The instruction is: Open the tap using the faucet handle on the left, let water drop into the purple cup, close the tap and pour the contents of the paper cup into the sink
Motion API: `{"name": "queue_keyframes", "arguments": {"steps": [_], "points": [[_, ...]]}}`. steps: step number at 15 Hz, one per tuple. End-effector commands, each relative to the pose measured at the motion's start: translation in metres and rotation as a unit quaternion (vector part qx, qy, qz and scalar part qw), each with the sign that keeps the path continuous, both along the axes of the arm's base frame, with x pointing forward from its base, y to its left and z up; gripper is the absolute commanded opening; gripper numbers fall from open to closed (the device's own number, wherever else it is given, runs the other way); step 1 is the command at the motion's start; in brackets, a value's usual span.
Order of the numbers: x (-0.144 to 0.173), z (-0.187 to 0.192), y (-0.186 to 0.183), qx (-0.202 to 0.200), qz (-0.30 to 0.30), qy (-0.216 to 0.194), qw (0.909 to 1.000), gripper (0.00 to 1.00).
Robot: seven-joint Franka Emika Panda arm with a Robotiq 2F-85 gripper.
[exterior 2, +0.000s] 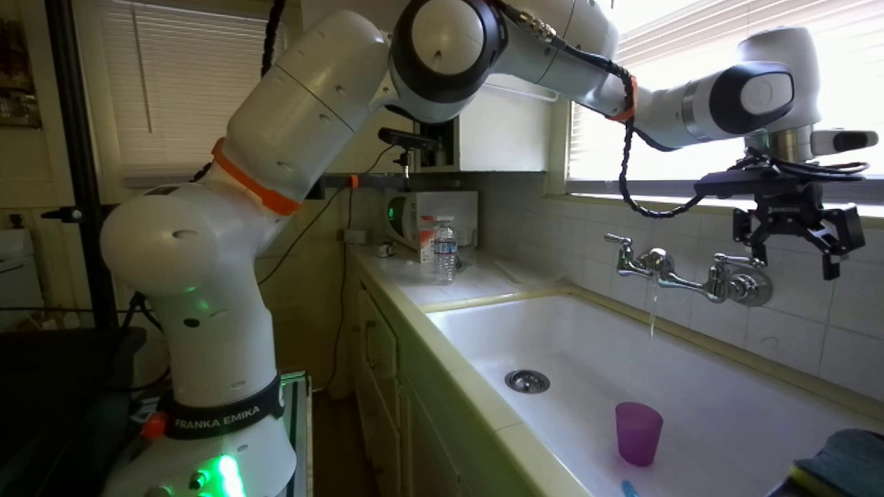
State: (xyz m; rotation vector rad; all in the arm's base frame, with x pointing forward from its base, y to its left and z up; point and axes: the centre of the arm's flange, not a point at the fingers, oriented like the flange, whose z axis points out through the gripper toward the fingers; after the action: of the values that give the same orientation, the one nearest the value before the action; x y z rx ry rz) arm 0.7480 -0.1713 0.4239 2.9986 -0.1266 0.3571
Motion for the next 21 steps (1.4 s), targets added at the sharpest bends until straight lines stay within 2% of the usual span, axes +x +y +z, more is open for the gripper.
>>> {"name": "queue_keyframes", "arguments": {"steps": [1,9,16,21], "points": [[-0.002,-0.002,-0.008,-0.015,-0.007,0.029,0.9995,1.0],[-0.007,0.015,-0.015,-0.015,-0.014,-0.01,0.9997,1.0],[-0.021,0.031,-0.014,-0.023,-0.021,0.007,0.9995,1.0],[-0.034,0.03,-0.004,-0.01,-0.017,0.043,0.9989,1.0]]}}
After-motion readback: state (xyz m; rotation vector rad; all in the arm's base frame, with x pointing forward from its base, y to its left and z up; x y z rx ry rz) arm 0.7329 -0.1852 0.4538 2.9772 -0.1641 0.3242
